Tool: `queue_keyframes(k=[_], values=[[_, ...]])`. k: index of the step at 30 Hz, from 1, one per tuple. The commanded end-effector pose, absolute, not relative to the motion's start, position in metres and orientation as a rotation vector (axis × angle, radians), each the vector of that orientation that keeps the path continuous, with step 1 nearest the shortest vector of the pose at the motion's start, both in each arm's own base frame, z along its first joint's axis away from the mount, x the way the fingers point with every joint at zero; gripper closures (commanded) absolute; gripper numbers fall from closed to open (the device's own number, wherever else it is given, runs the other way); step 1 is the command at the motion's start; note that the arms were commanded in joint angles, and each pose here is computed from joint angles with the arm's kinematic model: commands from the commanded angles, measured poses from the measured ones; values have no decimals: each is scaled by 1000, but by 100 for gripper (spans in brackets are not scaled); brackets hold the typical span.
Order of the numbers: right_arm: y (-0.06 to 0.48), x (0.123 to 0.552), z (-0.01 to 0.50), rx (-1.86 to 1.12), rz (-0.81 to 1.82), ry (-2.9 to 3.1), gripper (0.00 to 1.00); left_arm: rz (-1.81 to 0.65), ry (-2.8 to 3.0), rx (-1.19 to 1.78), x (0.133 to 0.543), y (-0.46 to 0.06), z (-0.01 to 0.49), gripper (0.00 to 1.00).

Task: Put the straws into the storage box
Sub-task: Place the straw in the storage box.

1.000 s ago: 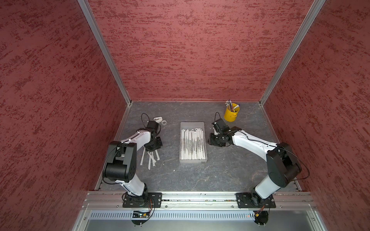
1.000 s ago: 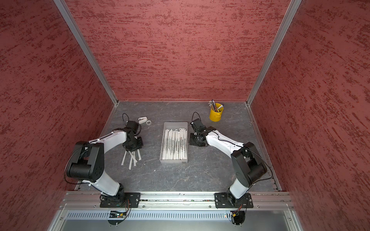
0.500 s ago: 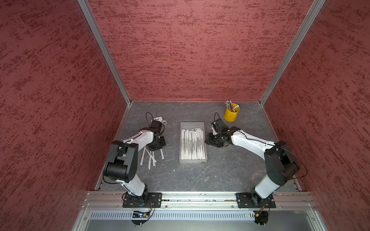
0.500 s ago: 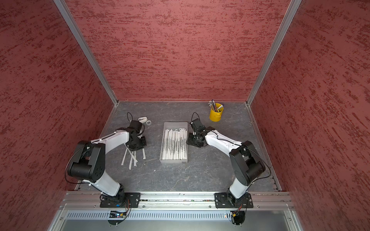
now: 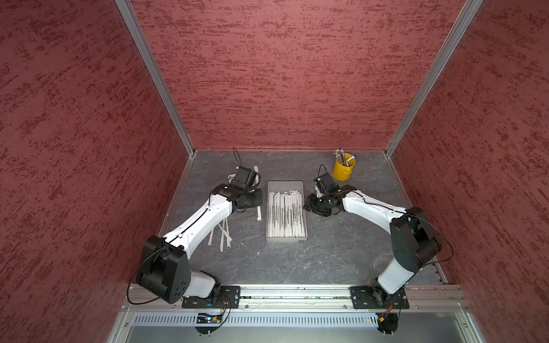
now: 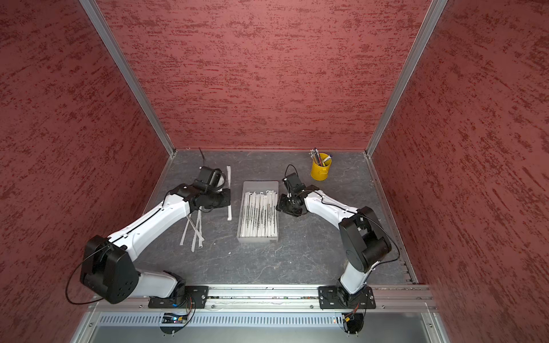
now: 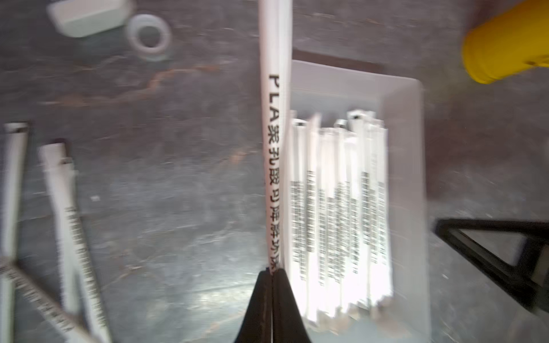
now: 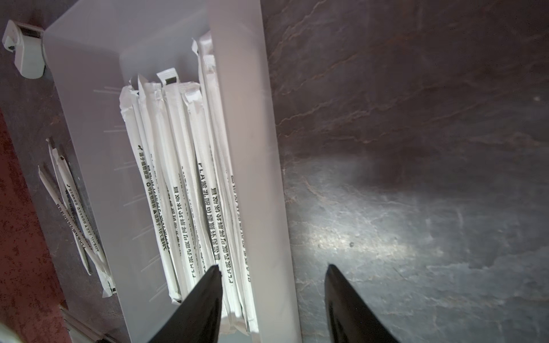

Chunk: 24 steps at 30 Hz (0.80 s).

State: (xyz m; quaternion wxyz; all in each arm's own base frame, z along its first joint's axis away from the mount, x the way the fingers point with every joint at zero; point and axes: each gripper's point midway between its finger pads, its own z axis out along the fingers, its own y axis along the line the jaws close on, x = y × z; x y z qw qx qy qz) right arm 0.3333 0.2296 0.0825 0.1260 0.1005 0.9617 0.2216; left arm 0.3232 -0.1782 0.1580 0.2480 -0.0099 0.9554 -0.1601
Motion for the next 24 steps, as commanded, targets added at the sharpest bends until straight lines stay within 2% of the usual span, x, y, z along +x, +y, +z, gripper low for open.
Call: queue_keyframes(k=[1,8,17,24], values=[[221,345,98,343,621,2757,42,-614,2634,-2,311,-233,153,92],[226,350,97,360,643,2756,41,-709,2693,93,303,-305,112,91],[230,347,91,378,678,2765,41,-619,2808,-13,286,-297,60,90],[235,347,83,357,638,2788,40,-559,2826,-17,284,-293,52,80]])
